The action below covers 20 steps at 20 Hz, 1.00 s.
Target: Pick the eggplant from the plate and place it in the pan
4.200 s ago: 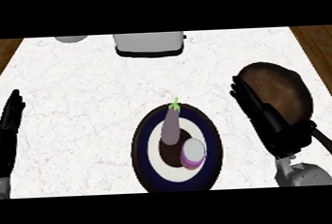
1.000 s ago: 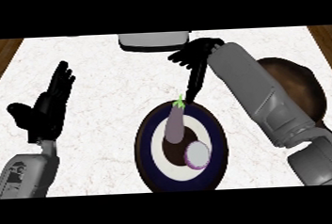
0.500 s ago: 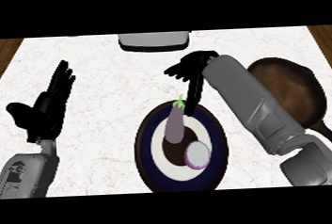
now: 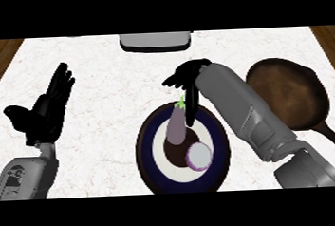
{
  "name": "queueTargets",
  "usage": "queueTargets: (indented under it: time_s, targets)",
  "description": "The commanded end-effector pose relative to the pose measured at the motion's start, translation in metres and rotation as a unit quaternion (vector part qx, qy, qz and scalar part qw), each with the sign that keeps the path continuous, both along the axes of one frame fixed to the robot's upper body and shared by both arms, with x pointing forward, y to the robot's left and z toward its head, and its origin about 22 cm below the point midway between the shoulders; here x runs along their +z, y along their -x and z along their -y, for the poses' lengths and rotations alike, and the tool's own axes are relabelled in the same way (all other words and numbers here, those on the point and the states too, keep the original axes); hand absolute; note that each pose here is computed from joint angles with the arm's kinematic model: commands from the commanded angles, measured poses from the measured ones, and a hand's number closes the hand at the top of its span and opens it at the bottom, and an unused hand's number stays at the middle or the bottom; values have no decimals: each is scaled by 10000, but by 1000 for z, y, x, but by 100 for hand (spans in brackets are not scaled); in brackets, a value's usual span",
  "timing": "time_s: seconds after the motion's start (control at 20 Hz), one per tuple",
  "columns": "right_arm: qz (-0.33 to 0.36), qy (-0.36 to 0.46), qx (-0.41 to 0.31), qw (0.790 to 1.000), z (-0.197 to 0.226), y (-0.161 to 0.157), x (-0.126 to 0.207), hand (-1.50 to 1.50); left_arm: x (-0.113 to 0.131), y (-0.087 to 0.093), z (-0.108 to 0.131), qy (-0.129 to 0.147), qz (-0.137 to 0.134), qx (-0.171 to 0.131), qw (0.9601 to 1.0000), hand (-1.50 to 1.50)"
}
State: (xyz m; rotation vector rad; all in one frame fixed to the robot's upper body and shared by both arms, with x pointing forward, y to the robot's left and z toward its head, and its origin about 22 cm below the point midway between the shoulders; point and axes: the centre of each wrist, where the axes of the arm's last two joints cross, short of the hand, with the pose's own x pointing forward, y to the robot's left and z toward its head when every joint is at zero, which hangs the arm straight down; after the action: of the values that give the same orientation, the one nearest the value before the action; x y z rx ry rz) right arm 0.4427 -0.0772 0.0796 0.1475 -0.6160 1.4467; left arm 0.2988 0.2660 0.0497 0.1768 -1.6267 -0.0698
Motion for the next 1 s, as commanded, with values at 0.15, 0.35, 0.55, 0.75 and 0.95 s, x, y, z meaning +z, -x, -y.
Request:
queueTargets:
  time_s: [0.15, 0.35, 0.55, 0.75, 0.95]
  targets:
    - [-53, 504, 487, 9975, -2, 2, -3, -150, 12, -12, 13, 55, -22, 43, 10000, 0]
    - [-155, 369, 403, 9984, -6, 10, -21, -150, 20, -22, 12, 12, 38, -82, 10000, 0]
    - [-178, 409, 371, 9983, -8, 11, -19, -150, 4, -2, -8, 53, -55, -73, 9999, 0]
    - [-214, 618, 625, 9959, -3, 23, -43, -150, 8, -5, -3, -15, -16, 45, 10000, 0]
    - [-376, 612, 599, 9956, -2, 24, -46, -150, 10, 1, 3, 17, 56, -168, 9998, 0]
